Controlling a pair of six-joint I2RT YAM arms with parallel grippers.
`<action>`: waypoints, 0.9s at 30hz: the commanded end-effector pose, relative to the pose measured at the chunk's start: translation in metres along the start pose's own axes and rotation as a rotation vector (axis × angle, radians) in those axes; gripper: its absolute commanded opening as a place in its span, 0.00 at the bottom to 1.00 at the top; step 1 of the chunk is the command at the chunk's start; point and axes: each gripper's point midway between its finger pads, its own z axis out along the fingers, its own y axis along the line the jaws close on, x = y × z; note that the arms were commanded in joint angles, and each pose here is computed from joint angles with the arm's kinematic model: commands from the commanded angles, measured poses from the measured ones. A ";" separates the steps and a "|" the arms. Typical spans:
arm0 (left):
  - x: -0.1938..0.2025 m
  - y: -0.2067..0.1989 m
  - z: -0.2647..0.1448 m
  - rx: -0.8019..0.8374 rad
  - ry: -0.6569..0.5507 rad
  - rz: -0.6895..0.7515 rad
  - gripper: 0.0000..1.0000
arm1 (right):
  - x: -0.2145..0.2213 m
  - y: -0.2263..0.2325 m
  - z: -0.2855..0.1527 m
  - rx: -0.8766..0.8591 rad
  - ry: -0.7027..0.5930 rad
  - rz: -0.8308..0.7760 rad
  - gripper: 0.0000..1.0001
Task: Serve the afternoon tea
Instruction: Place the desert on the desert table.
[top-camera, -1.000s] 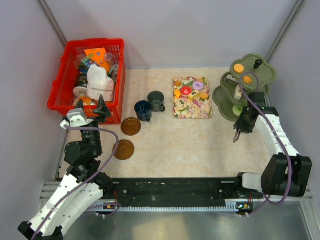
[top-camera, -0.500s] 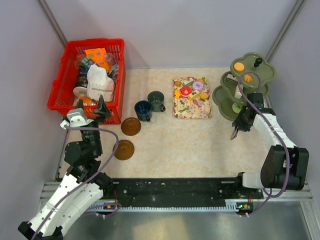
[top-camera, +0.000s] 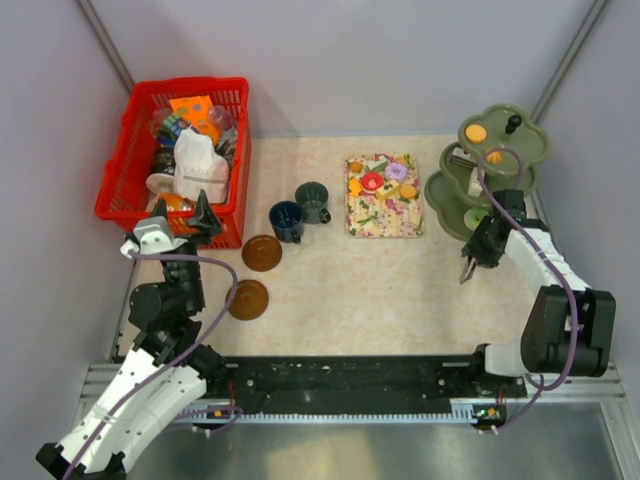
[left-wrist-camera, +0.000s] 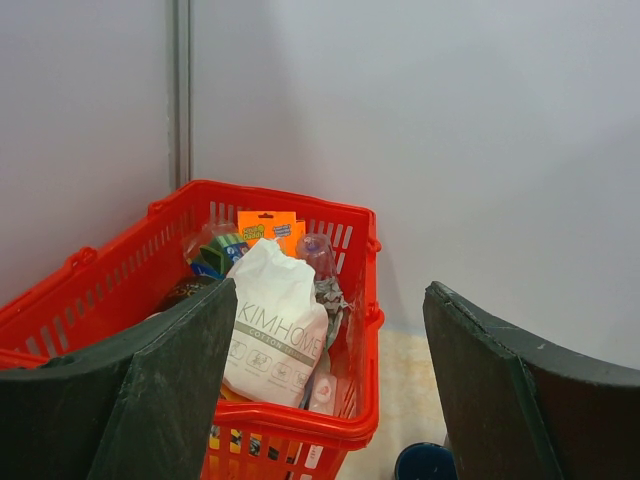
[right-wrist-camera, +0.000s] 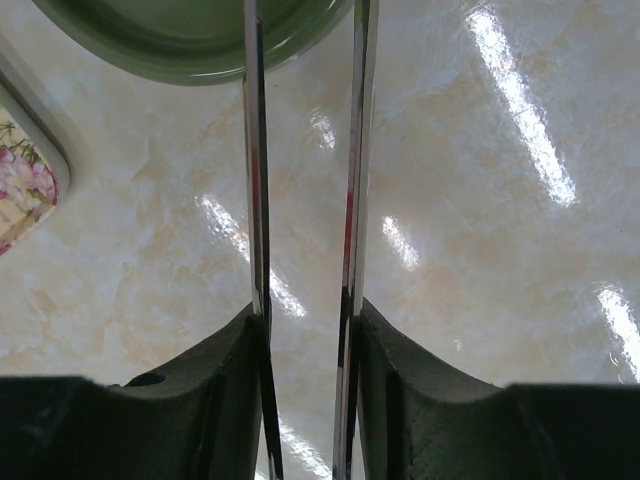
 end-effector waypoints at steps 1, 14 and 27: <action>-0.009 0.002 0.000 -0.009 -0.032 -0.022 0.80 | 0.003 -0.003 -0.005 -0.004 0.011 0.002 0.38; -0.007 0.000 0.001 -0.002 -0.027 -0.022 0.80 | -0.008 -0.011 -0.035 0.019 -0.078 0.018 0.46; -0.008 -0.001 0.000 0.002 -0.028 -0.028 0.80 | 0.006 -0.012 -0.065 -0.016 -0.076 0.020 0.44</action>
